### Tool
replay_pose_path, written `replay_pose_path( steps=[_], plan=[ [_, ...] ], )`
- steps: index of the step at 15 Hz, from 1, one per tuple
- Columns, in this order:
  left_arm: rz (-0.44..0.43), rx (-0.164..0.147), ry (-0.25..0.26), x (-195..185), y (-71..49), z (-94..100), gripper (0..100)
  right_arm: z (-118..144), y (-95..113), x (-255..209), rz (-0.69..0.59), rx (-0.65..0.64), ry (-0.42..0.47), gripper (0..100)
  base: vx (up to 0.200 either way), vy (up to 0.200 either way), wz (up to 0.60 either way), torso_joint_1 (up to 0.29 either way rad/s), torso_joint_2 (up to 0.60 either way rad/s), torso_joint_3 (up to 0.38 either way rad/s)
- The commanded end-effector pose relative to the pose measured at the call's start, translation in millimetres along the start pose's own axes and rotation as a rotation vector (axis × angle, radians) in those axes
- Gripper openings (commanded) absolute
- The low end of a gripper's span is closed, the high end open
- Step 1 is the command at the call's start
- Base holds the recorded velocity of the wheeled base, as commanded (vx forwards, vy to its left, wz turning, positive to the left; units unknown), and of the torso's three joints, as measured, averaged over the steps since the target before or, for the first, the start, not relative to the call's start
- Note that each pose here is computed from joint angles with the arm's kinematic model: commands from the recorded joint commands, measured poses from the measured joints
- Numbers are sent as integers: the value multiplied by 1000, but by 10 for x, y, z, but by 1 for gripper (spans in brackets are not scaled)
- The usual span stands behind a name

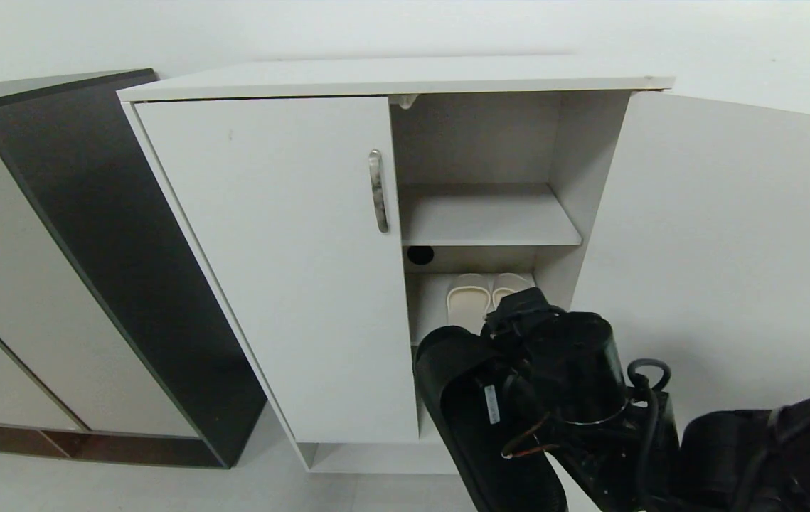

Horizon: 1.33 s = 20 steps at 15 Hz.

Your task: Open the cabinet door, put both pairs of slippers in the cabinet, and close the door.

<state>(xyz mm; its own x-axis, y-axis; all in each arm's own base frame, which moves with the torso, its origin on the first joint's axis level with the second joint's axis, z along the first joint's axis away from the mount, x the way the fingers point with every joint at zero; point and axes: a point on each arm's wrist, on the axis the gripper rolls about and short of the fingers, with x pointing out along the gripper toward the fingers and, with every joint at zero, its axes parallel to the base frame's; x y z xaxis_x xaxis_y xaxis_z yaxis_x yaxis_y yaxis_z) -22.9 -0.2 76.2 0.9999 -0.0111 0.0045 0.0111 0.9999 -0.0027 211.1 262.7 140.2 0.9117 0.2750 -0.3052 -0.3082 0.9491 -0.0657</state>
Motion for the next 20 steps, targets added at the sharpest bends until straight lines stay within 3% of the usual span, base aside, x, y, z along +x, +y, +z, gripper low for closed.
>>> replay_pose_path(
  steps=[1,5,7,17,20],
  plan=[
    [0,0,1,1,0,0,0,414,184,-134,-111,104,0,0,0,0,0,0,0,0],
    [0,1,1,1,0,0,0,916,208,-235,-171,199,-68,0,0,0,0,0,0,0],
    [0,1,3,2,0,-4,0,1015,202,-256,-173,188,-79,0,0,0,0,0,0,0],
    [0,3,1,1,0,0,0,946,131,-48,-288,173,-69,0,0,0,0,0,0,0],
    [-1,3,1,1,0,0,0,911,135,-45,-288,163,-62,0,200,0,0,-4,1,6]
  ],
)
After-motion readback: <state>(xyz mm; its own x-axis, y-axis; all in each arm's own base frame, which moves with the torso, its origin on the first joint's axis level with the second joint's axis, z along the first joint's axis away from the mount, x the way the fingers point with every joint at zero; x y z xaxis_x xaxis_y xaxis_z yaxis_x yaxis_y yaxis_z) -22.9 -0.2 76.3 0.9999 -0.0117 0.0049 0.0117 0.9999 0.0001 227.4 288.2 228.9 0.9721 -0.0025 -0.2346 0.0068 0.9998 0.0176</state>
